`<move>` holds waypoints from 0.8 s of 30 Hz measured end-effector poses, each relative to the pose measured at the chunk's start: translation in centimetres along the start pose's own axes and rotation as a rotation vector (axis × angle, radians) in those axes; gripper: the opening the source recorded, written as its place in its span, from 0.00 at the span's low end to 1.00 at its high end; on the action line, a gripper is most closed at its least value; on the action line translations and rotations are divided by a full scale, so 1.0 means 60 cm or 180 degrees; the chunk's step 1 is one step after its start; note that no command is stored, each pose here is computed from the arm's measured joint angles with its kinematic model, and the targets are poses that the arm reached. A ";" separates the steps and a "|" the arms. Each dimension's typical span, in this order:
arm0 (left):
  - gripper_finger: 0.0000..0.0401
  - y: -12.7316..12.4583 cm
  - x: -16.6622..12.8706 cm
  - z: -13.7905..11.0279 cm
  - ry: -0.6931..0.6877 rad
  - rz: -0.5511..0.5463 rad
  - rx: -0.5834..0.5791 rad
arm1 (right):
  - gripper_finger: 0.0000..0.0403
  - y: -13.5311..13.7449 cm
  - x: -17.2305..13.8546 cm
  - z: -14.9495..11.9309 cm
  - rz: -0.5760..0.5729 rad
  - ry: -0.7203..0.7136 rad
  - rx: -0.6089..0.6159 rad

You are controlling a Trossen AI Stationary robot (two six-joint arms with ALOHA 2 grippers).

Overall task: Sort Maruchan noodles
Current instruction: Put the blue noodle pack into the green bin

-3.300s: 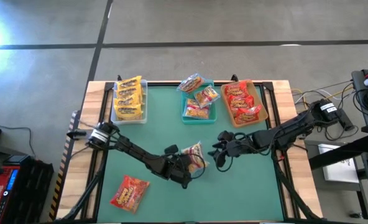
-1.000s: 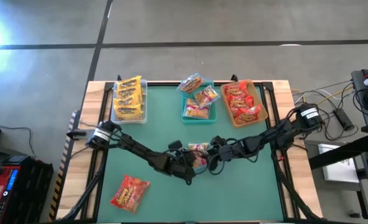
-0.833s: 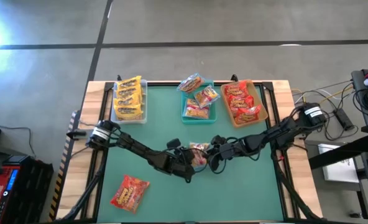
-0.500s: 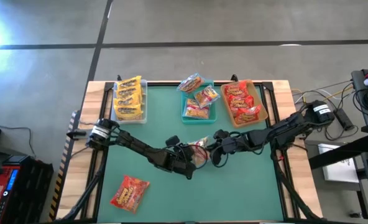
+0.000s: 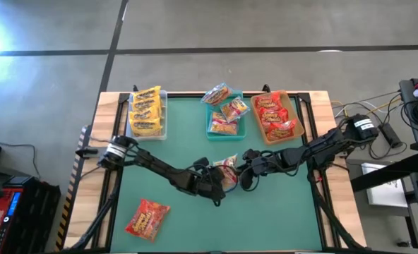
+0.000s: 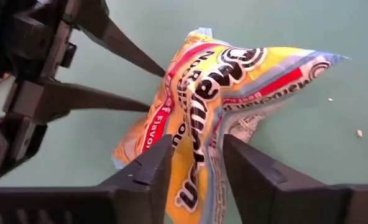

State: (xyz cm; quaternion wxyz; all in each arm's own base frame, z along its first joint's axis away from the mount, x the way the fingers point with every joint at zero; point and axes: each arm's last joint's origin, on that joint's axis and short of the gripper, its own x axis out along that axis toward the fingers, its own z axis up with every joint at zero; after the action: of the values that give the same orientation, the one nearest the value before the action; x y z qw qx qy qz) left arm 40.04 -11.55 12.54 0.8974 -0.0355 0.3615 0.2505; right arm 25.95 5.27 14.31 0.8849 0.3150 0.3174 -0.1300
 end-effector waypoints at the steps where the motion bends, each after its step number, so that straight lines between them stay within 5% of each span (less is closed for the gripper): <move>1: 0.29 0.000 0.003 -0.001 0.0001 0.0002 -0.0026 | 0.34 0.000 0.001 0.000 0.0000 0.0001 -0.0002; 9: 0.29 -0.002 0.038 -0.013 0.0004 -0.0013 -0.0143 | 0.48 -0.003 0.002 -0.001 -0.0091 -0.0061 -0.0042; 18: 0.29 -0.003 0.043 -0.019 0.0055 -0.0046 -0.0119 | 0.47 -0.010 0.002 -0.004 -0.0263 -0.0039 -0.0212; 24: 0.29 -0.001 0.045 -0.019 0.0076 -0.0056 -0.0117 | 0.51 -0.021 0.004 0.002 -0.0200 0.0171 0.0008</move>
State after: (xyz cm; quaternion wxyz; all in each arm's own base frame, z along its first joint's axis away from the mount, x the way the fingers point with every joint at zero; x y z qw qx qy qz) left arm 41.03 -10.74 9.88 0.8944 -0.0581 0.3672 0.2487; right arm 25.67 4.20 13.62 0.8712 0.3095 0.3506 -0.1496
